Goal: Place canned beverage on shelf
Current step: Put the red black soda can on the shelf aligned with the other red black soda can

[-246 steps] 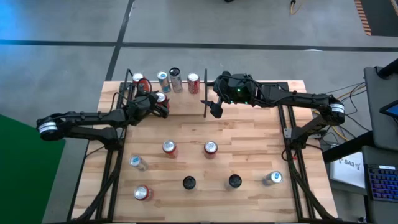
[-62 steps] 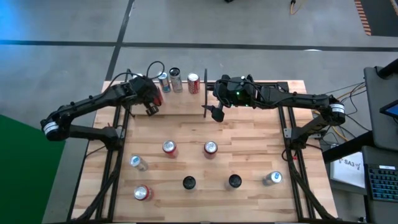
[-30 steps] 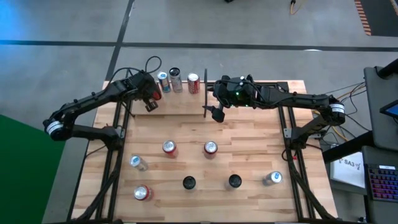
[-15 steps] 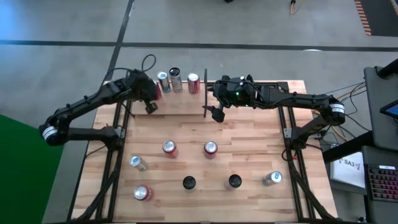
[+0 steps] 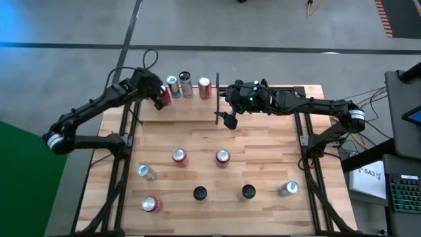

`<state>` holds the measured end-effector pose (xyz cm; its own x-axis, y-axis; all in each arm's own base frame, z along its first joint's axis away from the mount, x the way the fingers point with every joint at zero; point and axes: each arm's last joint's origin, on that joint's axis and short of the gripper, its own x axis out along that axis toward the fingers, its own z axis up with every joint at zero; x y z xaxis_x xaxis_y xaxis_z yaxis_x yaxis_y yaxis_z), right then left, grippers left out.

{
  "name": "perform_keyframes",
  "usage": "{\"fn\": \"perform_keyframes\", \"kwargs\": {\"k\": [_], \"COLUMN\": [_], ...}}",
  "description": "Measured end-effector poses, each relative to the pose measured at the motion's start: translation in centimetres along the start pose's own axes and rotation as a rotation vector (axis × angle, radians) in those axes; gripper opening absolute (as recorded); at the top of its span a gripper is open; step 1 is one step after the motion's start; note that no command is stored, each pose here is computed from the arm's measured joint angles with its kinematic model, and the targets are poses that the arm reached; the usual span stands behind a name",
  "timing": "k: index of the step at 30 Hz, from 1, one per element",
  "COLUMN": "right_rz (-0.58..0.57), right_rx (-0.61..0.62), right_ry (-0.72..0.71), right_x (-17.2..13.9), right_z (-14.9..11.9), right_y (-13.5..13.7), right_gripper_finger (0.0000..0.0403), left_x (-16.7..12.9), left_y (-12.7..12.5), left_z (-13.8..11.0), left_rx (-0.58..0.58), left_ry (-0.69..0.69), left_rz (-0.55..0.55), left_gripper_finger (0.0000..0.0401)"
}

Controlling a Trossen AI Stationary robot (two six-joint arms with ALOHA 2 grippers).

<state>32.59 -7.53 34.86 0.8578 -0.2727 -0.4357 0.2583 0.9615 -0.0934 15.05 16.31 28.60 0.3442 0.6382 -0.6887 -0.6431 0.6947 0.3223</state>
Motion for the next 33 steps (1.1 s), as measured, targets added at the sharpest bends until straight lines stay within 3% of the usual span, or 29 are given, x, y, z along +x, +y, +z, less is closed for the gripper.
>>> {"fn": "perform_keyframes", "kwargs": {"k": [11,18,33], "right_rz": [0.000,-0.001,-0.001], "right_rx": [0.006,0.004,0.005], "right_ry": [0.000,0.001,0.001], "right_x": [0.0,0.0,0.0], "right_z": [0.0,0.0,0.0], "right_y": [0.0,0.0,0.0], "right_gripper_finger": [0.0368,0.0368,0.0368], "left_x": [-1.0,-0.9,-0.2], "left_y": [0.1,-0.1,0.4], "left_z": [0.2,-0.4,-0.3], "left_rx": [0.021,0.141,0.157], "left_ry": [-0.011,0.026,0.039], "left_rz": [-0.062,-0.140,-0.100], "left_gripper_finger": [0.0000,0.0000,0.0000]}}
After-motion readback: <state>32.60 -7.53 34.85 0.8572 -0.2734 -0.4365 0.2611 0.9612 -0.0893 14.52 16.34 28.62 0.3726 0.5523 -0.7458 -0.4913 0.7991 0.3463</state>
